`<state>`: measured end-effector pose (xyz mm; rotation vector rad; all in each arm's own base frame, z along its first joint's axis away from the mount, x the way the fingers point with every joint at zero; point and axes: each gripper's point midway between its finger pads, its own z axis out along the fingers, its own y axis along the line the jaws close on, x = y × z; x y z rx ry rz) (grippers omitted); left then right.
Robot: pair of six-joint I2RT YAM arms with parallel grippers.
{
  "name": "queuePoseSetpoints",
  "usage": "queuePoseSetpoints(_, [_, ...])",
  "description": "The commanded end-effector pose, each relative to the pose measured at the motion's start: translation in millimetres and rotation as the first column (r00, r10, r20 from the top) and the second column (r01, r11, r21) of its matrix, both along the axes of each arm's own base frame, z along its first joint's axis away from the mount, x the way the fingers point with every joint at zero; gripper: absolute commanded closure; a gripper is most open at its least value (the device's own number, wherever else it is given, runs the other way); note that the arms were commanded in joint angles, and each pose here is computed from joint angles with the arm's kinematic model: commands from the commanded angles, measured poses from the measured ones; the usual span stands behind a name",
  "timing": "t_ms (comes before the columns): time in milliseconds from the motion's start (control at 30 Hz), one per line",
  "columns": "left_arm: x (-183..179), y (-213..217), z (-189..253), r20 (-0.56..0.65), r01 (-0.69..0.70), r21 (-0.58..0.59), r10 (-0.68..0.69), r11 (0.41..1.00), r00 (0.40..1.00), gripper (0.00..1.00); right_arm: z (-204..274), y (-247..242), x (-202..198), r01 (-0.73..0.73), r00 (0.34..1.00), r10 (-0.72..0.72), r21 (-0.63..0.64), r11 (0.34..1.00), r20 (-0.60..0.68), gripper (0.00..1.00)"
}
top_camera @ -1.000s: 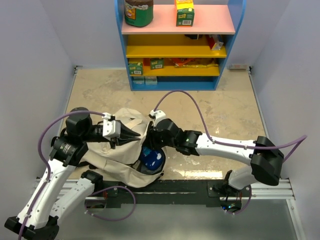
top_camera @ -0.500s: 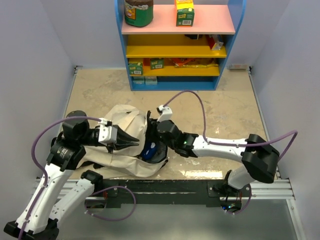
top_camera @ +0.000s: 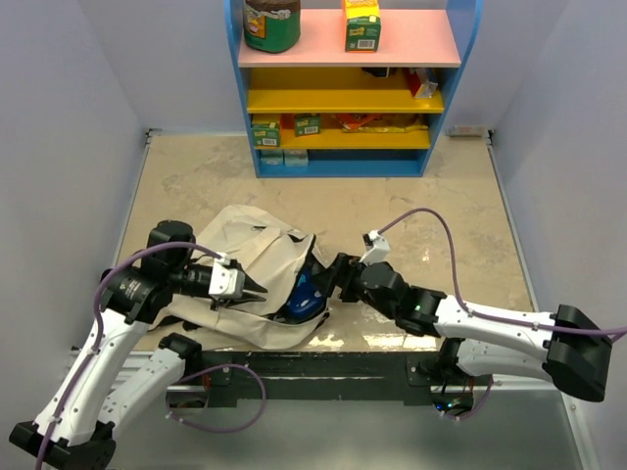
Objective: Pack the student bag
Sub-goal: Place the stationery in the student bag.
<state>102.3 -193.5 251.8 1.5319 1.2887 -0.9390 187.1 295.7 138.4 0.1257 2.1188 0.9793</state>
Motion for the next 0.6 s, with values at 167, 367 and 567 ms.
queuePoseSetpoints(167, [2, 3, -17, -0.002, 0.021, 0.061, -0.021, 0.998, 1.000, 0.77, -23, -9, -30, -0.042, 0.994, 0.053, 0.108, 0.993, -0.100, 0.62])
queuePoseSetpoints(367, [6, -12, -4, -0.024, 0.080, -0.036, -0.081, 0.996, 0.996, 0.74, -15, -19, -38, -0.047, 0.996, 0.058, 0.154, 0.987, -0.070, 0.77])
queuePoseSetpoints(567, [41, -39, 43, -0.146, -0.009, -0.181, -0.018, 0.984, 0.989, 0.63, -12, -1, -34, -0.102, 0.994, 0.107, 0.119, 0.988, -0.038, 0.83])
